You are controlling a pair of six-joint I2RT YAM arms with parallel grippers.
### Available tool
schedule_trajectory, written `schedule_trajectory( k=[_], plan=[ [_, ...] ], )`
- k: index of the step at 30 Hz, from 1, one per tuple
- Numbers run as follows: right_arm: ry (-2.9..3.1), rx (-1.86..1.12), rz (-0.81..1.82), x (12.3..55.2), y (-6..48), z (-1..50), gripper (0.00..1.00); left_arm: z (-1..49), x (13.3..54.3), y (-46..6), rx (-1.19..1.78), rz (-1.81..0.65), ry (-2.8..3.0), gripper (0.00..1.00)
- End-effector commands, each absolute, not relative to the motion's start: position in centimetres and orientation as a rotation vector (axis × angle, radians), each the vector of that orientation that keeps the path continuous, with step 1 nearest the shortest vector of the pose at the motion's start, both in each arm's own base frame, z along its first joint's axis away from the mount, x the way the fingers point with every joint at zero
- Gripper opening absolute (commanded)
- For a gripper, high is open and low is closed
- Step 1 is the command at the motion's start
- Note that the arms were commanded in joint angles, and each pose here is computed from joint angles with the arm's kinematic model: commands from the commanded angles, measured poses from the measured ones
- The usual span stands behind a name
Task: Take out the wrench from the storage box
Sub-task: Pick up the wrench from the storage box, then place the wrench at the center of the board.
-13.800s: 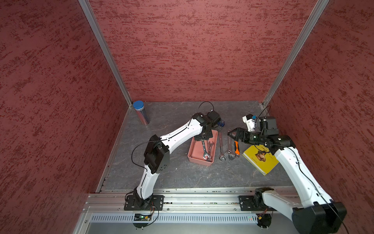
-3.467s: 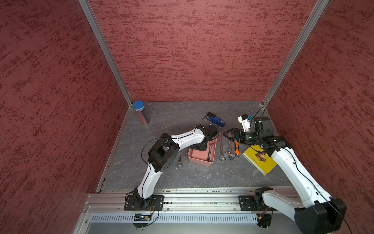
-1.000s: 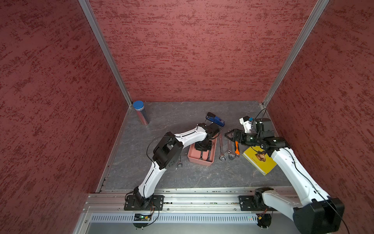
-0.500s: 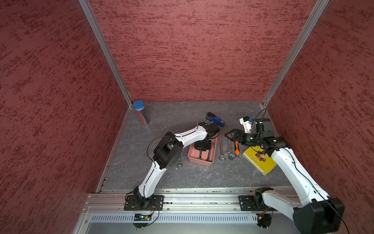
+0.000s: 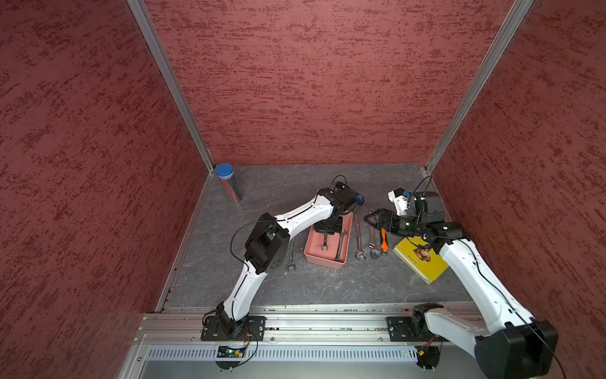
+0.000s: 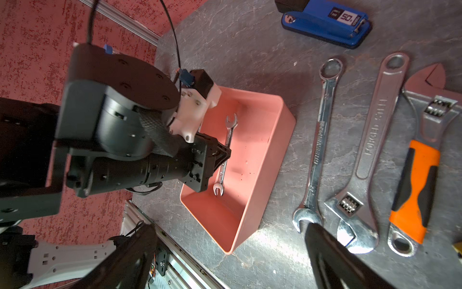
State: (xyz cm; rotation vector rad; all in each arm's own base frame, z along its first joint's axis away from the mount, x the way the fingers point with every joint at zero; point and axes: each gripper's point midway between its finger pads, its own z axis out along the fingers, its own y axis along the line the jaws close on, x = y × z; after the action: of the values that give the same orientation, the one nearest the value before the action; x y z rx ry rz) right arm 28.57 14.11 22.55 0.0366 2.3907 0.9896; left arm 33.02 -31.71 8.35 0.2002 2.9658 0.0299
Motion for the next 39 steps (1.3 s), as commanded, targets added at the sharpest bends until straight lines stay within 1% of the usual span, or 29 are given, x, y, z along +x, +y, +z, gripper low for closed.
schedule_trajectory(
  k=[1, 9, 13, 17, 22, 28, 39],
  plan=[
    [2.361, 0.031, 0.994, 28.7, 14.0, 23.1, 0.98, 12.1, 33.1, -31.1, 0.188, 0.011, 2.93, 0.06],
    [2.358, 0.031, 0.999, 28.7, 14.1, 23.1, 0.98, 15.3, 32.5, -28.8, 0.165, 0.032, 2.917, 0.06],
    [2.357, 0.031, 1.0, 28.8, 14.1, 23.2, 0.98, 16.2, 31.9, -25.6, 0.133, 0.088, 2.914, 0.07],
    [2.349, 0.025, 1.016, 28.8, 14.3, 23.4, 0.98, 16.0, 31.4, -21.7, 0.073, 0.114, 2.916, 0.07],
    [2.335, 0.004, 1.065, 28.8, 14.9, 23.7, 0.98, 14.7, 30.6, -17.0, 0.006, 0.156, 2.922, 0.07],
    [2.33, 0.012, 1.09, 29.0, 15.1, 23.9, 0.98, 12.4, 30.6, -13.2, -0.043, 0.187, 2.919, 0.07],
    [2.341, 0.02, 1.081, 28.8, 15.2, 24.0, 0.98, 5.5, 31.7, -10.2, -0.037, 0.197, 2.968, 0.08]
  ],
)
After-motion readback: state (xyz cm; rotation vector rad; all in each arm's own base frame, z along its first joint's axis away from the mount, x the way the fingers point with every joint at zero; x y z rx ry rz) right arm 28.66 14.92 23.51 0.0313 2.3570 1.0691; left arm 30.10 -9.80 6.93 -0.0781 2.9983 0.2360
